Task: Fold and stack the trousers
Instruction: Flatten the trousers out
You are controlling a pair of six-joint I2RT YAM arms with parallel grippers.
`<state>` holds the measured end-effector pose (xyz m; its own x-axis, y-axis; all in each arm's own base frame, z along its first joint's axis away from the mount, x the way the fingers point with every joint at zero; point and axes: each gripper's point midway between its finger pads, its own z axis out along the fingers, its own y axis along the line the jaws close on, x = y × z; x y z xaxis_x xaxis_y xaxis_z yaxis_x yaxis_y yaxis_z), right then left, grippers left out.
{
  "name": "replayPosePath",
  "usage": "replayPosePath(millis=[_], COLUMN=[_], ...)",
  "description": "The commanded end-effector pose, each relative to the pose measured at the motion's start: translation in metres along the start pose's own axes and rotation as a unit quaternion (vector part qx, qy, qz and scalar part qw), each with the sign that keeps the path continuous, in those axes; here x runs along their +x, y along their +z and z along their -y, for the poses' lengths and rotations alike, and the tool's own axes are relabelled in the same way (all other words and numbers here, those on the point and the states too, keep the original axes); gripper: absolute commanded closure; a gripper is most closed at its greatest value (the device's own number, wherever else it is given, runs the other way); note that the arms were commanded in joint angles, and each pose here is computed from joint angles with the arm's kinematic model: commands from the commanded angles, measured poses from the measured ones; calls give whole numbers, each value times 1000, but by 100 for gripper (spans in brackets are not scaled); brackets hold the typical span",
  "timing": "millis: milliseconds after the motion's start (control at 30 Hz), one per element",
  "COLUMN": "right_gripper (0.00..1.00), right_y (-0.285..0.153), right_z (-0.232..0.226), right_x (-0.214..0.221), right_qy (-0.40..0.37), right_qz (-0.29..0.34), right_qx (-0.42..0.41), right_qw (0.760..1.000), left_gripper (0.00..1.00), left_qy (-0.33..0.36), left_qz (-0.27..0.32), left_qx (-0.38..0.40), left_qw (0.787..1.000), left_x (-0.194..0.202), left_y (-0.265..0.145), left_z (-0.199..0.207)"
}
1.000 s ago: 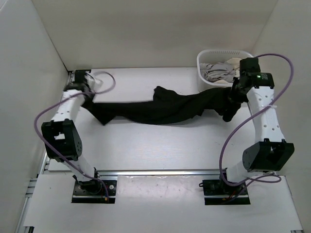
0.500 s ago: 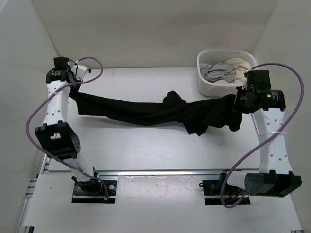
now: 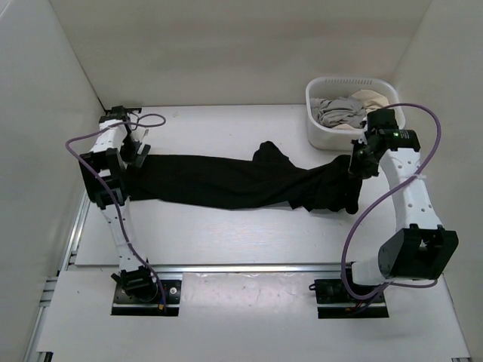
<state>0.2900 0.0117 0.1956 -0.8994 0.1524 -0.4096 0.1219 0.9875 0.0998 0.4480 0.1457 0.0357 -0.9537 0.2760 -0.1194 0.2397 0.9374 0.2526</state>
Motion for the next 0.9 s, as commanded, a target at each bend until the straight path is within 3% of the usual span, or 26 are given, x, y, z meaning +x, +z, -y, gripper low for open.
replayPosePath(millis=[0, 100, 167, 300, 433, 633, 700, 733, 833, 867], right_gripper=[78, 57, 34, 25, 22, 22, 22, 22, 17, 14], right_y=[-12, -13, -8, -13, -26, 20, 31, 40, 65, 72], right_z=[11, 24, 33, 49, 73, 78, 90, 99, 108, 107], right_x=[-18, -33, -35, -29, 1, 71, 79, 76, 74, 73], right_qy=[-1, 22, 44, 86, 156, 184, 213, 225, 276, 285], right_qz=[43, 58, 40, 29, 67, -20, -22, -10, -5, -4], right_qx=[30, 57, 72, 110, 118, 115, 125, 129, 83, 67], right_qw=[999, 996, 996, 990, 978, 976, 969, 966, 958, 956], left_gripper=[1, 1, 1, 0, 0, 0, 1, 6, 39, 61], left_qy=[-45, -69, -64, -69, -69, -81, -87, -87, -89, -89], left_qz=[96, 68, 31, -19, -11, 2, 20, 24, 35, 34], left_qx=[-23, 5, 40, 79, 94, 126, 145, 156, 187, 194], left_qw=[994, 995, 997, 994, 993, 989, 985, 984, 978, 976], left_x=[9, 47, 79, 114, 114, 96, 86, 82, 75, 75], left_y=[-95, -90, -77, -45, -25, -8, -7, -5, -4, -1], left_z=[-26, -13, 15, 48, 59, 67, 72, 74, 84, 87])
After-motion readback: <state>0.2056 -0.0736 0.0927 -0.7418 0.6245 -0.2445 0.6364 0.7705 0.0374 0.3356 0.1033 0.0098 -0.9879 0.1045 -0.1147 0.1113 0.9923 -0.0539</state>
